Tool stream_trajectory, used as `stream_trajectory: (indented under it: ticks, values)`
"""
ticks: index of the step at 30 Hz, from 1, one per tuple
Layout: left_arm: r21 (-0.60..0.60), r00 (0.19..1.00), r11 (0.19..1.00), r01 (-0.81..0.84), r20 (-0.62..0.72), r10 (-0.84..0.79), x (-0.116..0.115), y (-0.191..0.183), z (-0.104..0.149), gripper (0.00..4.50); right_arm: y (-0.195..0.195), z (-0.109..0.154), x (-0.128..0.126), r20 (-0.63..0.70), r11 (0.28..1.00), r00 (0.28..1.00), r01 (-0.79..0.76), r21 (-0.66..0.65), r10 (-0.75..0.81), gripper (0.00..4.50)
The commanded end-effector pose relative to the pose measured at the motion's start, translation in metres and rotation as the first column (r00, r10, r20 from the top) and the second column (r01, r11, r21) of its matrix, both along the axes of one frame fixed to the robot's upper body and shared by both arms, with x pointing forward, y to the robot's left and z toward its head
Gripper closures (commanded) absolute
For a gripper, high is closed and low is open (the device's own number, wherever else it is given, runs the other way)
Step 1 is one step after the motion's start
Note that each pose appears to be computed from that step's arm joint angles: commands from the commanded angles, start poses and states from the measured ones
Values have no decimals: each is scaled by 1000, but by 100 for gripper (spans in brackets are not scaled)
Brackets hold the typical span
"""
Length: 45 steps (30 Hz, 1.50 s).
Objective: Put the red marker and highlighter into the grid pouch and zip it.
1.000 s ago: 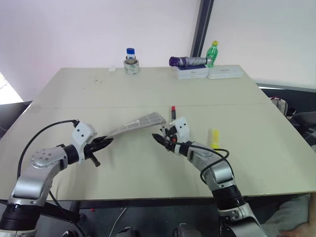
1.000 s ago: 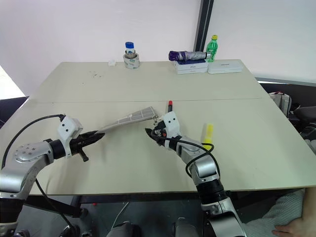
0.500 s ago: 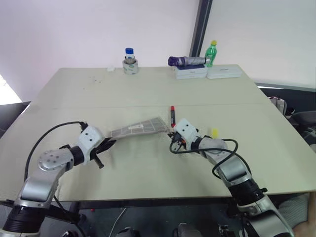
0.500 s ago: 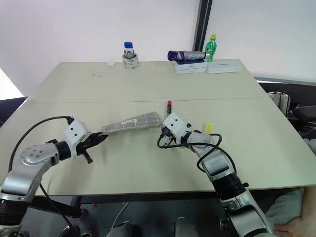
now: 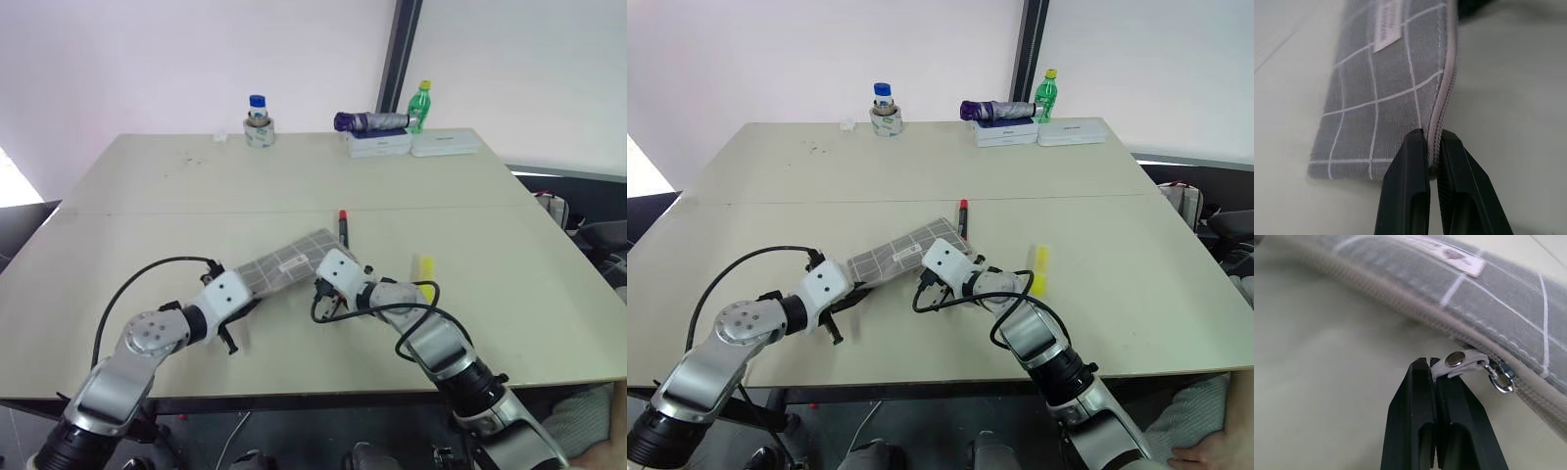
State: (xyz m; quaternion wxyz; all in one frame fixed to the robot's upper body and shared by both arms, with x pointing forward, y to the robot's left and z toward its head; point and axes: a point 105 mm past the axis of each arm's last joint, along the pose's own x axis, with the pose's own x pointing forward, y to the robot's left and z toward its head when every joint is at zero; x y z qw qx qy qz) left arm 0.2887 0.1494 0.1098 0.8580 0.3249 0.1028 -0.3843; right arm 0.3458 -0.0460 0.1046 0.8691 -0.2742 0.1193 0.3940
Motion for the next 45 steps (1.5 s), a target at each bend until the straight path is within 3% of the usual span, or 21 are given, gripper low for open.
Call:
stream_trajectory:
  ticks: [1,5,12,25,33,41,45]
  values:
    - [-4,999,1000,16,36,-16,-1,-4,10,450,16,18,-13,56,993,992,-115,30,113,447]
    - [-72,999,997,-6,34,8,7,-18,10,450,41,24,-42,77,948,946,-318,21,316,447]
    - [-86,999,996,21,40,-18,10,-34,10,450,38,19,-44,17,931,931,-364,39,364,447]
    - [-188,997,981,55,71,-42,26,-73,27,450,55,23,-50,79,873,869,-487,-43,488,447]
    - [-199,997,980,-11,74,26,30,-52,29,450,45,40,-38,140,894,884,-448,-17,446,447]
    - [-256,981,963,-81,153,123,40,-32,48,450,26,67,-43,156,867,863,-494,57,481,447]
    - [-283,974,955,-89,175,143,43,-31,53,450,24,83,-47,120,837,863,-505,209,491,316]
